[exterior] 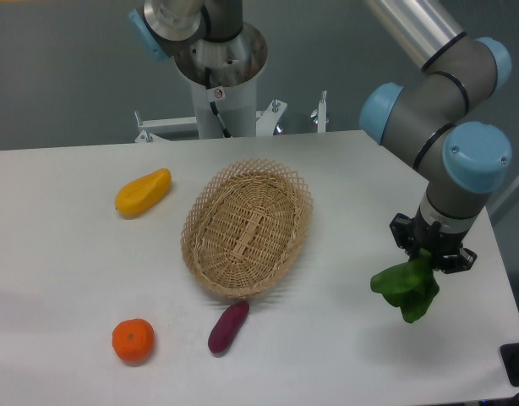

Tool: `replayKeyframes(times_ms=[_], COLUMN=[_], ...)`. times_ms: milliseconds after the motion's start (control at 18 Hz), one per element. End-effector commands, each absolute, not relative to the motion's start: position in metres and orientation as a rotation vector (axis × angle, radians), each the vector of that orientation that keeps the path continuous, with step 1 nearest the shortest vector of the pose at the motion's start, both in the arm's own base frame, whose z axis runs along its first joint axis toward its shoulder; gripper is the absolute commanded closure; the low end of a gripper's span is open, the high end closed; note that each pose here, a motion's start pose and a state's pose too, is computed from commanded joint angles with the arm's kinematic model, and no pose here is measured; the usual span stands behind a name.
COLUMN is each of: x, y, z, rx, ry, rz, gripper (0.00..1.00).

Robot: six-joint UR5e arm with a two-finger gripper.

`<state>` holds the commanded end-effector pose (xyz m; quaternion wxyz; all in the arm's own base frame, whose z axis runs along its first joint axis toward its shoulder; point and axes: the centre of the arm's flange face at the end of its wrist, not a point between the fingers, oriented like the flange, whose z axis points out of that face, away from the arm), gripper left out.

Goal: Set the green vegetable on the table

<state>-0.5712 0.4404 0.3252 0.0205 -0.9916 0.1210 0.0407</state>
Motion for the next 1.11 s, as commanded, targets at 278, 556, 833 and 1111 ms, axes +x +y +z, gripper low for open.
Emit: replayKeyframes(times_ms=[278, 556, 833, 1111], x=[-0.566, -0.524, -0.459, -0.406], y=[0.443, 0.471, 0.514, 0.553], z=[0.322, 0.321, 0.323, 0.323], rx=[-3.079, -3.076, -3.057, -3.033], ry=[0.364, 0.406, 0.5, 0.58], rz=[0.12, 0.102, 0.075, 0.061], gripper=[0.77, 0.78, 0.78, 0.78])
